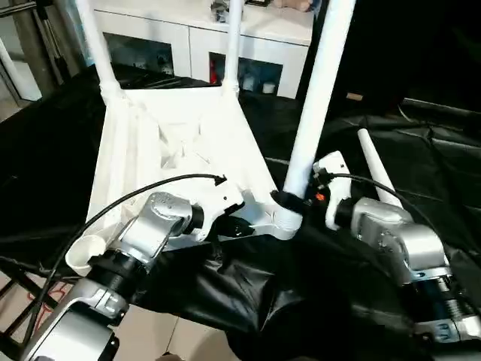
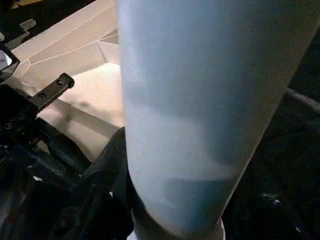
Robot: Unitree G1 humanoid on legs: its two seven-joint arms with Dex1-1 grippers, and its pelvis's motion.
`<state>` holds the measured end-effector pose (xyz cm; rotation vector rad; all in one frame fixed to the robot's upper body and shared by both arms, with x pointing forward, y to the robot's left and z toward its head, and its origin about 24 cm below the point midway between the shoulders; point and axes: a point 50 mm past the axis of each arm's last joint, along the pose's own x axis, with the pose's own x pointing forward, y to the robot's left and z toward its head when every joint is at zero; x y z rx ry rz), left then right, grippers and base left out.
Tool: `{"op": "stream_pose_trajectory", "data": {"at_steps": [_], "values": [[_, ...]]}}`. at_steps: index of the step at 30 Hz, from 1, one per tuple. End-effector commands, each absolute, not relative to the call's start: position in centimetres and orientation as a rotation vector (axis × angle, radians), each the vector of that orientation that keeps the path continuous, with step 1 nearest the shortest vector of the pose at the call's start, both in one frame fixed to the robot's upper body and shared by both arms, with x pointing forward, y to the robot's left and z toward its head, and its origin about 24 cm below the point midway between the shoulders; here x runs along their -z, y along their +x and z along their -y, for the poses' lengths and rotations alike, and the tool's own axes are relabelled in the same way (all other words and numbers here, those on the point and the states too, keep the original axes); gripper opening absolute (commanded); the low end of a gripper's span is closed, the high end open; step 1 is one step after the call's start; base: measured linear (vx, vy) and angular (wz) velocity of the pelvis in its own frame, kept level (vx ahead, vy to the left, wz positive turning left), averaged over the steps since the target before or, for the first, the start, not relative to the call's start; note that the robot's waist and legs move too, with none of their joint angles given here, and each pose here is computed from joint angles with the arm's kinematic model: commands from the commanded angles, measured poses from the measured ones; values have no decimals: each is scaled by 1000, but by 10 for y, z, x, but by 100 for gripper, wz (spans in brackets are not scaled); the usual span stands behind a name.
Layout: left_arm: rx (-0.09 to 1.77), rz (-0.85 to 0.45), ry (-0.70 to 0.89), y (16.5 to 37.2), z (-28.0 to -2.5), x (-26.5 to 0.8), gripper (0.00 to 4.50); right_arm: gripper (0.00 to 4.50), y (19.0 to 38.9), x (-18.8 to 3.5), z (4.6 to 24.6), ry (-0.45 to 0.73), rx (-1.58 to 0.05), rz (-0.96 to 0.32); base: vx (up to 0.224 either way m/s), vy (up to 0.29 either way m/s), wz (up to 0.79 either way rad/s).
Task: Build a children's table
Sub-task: Insert table leg to table base
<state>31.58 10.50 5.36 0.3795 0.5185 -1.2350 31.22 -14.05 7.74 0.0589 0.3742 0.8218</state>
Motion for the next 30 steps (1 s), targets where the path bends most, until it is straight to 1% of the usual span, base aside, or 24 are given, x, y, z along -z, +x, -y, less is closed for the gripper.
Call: {"op": "stream_pose_trajectory", "data": {"at_steps": [1, 5, 7, 11, 14, 18, 20, 22, 27, 29, 30], "values": [[1210, -523, 352, 319, -110, -52, 0, 190, 313, -78, 145, 38, -809, -377, 0, 0, 0], [1241, -511, 347, 317, -108, -55, 0, 190, 318, -76, 142, 80, -788, -352, 0, 0, 0], [1258, -510, 344, 316, -107, -56, 0, 190, 320, -74, 140, 130, -781, -343, 0, 0, 0], [1265, -510, 348, 316, -107, -57, 0, 190, 320, -70, 140, 176, -775, -345, 0, 0, 0], [1264, -502, 337, 317, -106, -60, 0, 190, 314, -67, 144, 280, -782, -339, 0, 0, 0], [1250, -496, 332, 319, -106, -62, 0, 190, 308, -57, 150, 339, -760, -348, 0, 0, 0], [1243, -495, 333, 319, -106, -62, 0, 190, 306, -52, 152, 341, -750, -355, 0, 0, 0], [1237, -495, 336, 321, -106, -62, 0, 190, 298, -38, 157, 336, -722, -370, 0, 0, 0], [1228, -494, 339, 322, -106, -62, 0, 190, 292, -28, 160, 295, -696, -378, 0, 0, 0], [1216, -490, 345, 324, -107, -63, 0, 190, 288, -23, 161, 222, -682, -374, 0, 0, 0], [1214, -490, 346, 324, -107, -63, 0, 190, 287, -21, 161, 211, -682, -372, 0, 0, 0]]}}
